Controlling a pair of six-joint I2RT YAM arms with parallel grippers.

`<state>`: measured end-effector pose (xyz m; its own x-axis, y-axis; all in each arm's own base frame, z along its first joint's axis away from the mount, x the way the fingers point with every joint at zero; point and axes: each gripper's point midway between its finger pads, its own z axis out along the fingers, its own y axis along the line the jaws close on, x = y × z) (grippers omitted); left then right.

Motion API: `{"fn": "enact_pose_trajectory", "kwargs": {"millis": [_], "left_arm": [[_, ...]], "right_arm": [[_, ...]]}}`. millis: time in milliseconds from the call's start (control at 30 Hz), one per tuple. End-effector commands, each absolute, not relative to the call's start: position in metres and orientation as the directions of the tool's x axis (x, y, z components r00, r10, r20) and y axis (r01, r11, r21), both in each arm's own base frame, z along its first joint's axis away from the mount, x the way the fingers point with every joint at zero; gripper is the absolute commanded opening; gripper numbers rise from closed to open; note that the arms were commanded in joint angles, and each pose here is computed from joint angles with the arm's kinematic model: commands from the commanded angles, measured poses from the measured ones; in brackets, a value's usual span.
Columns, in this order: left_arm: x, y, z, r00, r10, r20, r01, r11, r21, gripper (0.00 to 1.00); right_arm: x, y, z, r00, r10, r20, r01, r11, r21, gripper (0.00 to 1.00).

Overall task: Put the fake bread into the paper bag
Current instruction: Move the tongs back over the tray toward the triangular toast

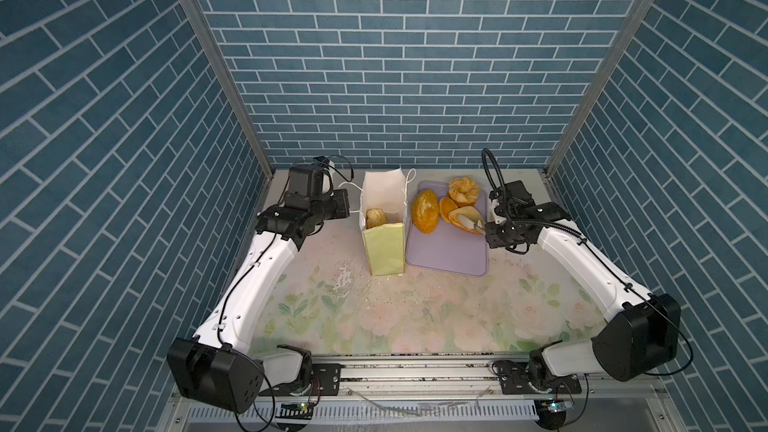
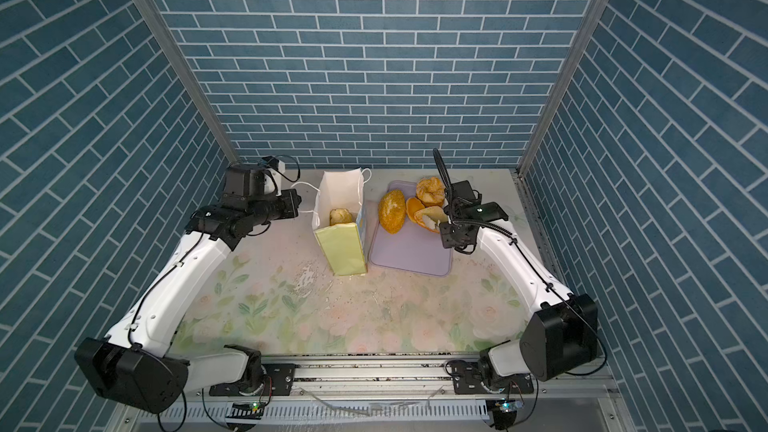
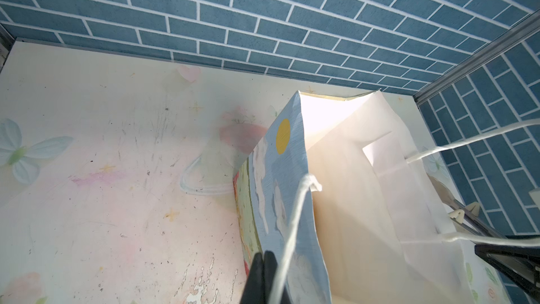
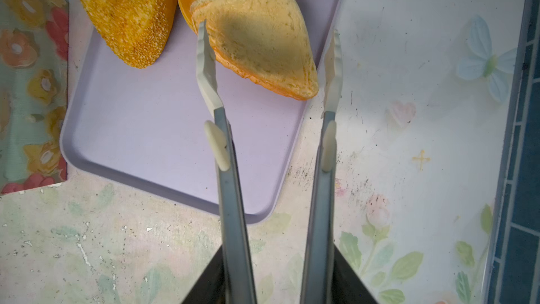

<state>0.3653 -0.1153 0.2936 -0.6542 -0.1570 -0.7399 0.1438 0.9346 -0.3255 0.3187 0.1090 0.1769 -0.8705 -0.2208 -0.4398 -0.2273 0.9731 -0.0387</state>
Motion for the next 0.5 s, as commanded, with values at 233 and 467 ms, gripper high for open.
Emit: {"fn": "enact_pose_trajectory", "kwargs": {"millis": [233,467], "left_arm": [[0.366,-0.114,0.302,-0.642,-0.146,-0.752,0.148,0.940,-0.308,0.06],[0.365,-0.113,0.305,-0.638,-0.150,-0.755,0.145,0.940,-0.310,0.05]], "right_arm": [[0.338,0.113,0.176,-0.817,-0.361,-0.449,-0.351,0.930,-0.109,0.52],[0.351,0.114,0.164,-0.842,-0.318,-0.436,-0.342,0.939,-0.026,0.52]]}}
